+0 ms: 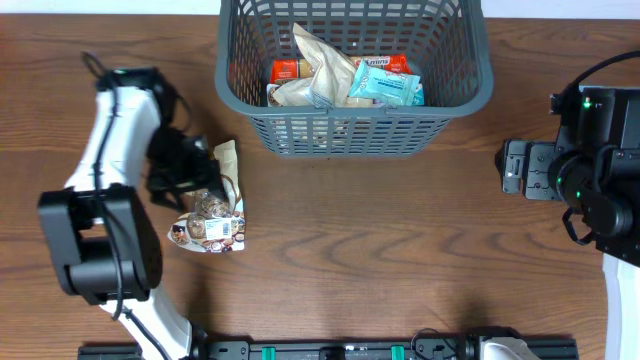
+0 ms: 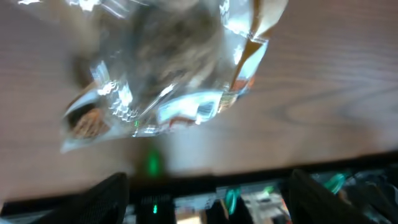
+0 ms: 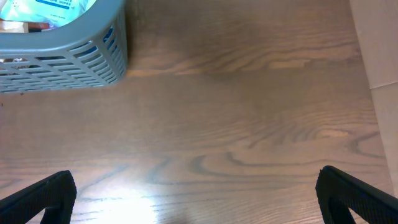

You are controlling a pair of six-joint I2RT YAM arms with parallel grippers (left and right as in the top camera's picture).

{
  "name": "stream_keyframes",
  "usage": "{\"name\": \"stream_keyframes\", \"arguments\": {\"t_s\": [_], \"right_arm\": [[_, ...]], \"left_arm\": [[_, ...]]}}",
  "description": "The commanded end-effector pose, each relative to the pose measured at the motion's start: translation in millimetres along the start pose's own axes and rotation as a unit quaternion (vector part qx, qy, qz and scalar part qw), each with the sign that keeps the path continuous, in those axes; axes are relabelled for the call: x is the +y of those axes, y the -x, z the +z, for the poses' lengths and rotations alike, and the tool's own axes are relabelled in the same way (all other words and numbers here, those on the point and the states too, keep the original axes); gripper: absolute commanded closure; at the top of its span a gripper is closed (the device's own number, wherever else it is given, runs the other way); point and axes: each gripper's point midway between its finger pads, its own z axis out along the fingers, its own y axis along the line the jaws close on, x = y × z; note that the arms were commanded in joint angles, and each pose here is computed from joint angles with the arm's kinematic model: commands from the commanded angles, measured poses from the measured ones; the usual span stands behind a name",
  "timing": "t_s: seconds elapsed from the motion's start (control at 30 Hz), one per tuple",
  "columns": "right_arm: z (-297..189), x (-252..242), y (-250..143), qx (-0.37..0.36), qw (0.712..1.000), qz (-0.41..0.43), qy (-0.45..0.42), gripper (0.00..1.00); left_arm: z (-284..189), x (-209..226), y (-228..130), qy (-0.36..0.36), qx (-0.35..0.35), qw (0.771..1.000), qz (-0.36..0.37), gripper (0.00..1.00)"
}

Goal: Pack container
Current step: 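Lower the left gripper and grasp the clear-windowed pouch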

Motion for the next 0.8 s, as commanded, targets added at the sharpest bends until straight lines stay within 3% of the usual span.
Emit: {"name": "stream_keyframes", "arguments": {"t_s": [0.0,0.2,0.5,0.77], "right_arm": [[2,-2,-1,0.005,1.000,0.004,-0.001,0.01],[2,-2,-3,0.009,1.000,0.003,-0.001,0.01],[2,-2,-3,0.008,1.000,0.003,-0.001,0.01],[2,-4,-3,0.009,1.000,0.007,-0.004,0.01]], "left_arm": [[18,-9,5,0.022,-0.002,1.000,-0.012,0.25],[37,-3,29,0.127,-0.061,0.990,-0.019,0.25],[33,7,48,0.197,-0.124,0.970,-0.061,0.25],[12,1,51,0.184,-0.172,0.965,-0.073,0.25]]}}
